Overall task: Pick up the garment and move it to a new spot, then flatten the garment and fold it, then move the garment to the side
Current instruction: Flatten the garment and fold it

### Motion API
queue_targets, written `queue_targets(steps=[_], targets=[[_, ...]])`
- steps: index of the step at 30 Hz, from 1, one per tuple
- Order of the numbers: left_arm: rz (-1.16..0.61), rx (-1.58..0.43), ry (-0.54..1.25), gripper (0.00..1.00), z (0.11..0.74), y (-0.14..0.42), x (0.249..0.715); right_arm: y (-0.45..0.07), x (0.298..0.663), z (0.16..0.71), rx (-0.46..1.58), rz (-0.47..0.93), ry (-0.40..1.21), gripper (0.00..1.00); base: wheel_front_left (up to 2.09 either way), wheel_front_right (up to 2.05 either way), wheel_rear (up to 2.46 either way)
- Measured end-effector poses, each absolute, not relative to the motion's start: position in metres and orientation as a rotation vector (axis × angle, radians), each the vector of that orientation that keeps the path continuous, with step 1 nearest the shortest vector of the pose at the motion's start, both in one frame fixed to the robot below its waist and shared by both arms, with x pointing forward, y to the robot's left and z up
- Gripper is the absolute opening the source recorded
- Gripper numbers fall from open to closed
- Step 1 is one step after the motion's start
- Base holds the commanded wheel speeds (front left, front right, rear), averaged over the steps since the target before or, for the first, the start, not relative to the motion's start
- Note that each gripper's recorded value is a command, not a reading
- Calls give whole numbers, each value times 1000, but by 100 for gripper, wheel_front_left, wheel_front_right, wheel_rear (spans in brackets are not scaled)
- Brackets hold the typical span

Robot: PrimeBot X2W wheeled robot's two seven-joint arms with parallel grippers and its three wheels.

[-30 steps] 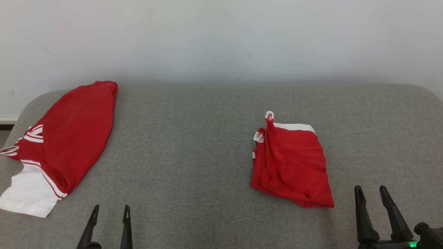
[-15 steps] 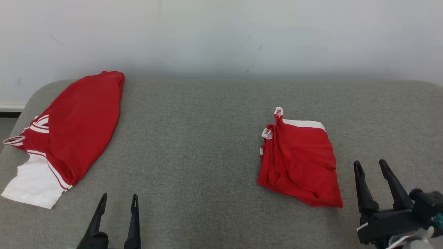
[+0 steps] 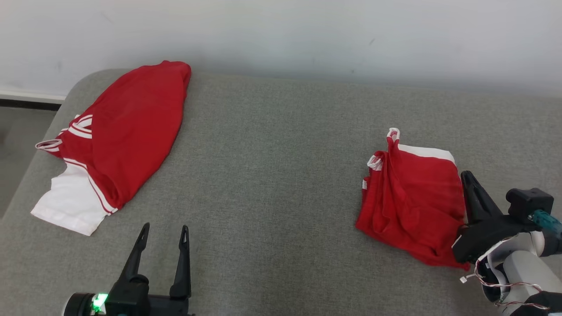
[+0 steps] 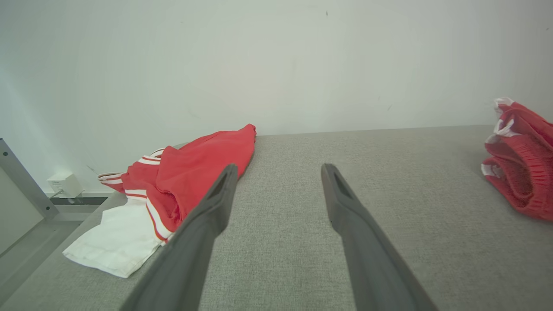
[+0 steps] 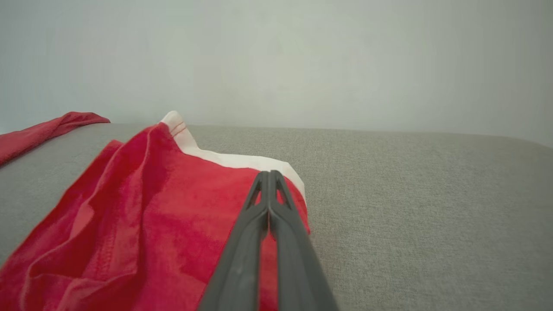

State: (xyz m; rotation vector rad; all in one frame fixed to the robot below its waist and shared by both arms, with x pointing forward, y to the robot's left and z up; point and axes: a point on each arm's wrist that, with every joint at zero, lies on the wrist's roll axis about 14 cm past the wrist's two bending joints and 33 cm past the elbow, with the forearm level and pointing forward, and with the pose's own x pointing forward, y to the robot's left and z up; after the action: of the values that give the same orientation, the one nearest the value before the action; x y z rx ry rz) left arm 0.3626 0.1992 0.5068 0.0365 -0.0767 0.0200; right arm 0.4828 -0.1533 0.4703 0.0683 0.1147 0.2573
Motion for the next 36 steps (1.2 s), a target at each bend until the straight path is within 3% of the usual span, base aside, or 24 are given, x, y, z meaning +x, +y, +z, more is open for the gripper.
queue_targets(steps=[9,23,36], targets=[[49,40,-54,100,501,209,365,-137,497,430,52,277,243,0,0,0,0],[84,48,-44,100,499,220,363,-63,510,442,151,389,193,0,0,0,0],[97,43,-41,100,499,222,358,3,480,445,220,518,191,0,0,0,0]])
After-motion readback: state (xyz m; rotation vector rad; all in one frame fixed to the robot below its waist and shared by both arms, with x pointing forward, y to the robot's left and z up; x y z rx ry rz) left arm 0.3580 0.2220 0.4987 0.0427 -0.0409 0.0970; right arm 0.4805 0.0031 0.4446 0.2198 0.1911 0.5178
